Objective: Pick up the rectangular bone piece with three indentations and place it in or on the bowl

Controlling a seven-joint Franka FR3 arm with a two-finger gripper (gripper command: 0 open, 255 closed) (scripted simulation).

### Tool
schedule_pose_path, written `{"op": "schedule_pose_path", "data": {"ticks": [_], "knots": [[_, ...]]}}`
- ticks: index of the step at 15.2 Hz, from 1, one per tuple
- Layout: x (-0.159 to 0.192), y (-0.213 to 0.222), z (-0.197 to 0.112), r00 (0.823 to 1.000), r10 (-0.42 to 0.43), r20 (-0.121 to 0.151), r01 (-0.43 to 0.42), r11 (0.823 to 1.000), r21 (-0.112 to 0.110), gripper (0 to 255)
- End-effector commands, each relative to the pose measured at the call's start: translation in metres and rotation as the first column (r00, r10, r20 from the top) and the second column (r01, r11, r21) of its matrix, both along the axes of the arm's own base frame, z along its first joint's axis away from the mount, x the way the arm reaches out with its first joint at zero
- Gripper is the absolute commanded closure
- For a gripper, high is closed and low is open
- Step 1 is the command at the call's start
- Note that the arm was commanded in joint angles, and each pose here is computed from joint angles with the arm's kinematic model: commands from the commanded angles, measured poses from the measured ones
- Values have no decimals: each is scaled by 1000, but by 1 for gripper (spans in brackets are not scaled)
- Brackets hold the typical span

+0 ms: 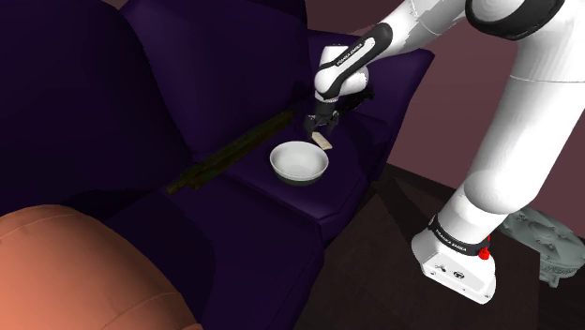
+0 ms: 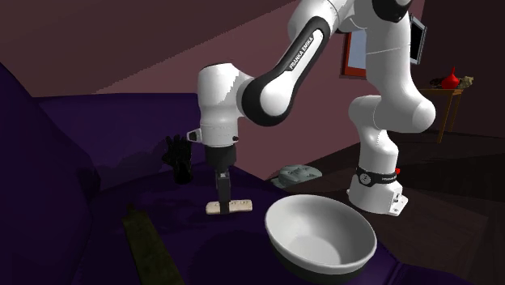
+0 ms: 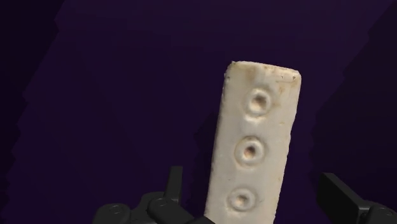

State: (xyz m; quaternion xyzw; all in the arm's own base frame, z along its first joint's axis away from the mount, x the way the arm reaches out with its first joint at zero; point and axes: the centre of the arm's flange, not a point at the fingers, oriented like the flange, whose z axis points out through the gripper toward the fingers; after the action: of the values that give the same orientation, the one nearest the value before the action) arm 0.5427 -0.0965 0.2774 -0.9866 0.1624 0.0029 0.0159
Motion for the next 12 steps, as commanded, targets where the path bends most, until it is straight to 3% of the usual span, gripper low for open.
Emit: {"op": "schedule_pose_path", "data": {"ticks": [1,8,9,12], "knots": [[1,0,-8,1000,0,1,0,1000,0,0],[1,0,-8,1000,0,0,0,1000,0,0],[1,0,-8,1000,0,0,0,1000,0,255],[0,-1,-10,1000,0,1,0,1000,0,255]]}}
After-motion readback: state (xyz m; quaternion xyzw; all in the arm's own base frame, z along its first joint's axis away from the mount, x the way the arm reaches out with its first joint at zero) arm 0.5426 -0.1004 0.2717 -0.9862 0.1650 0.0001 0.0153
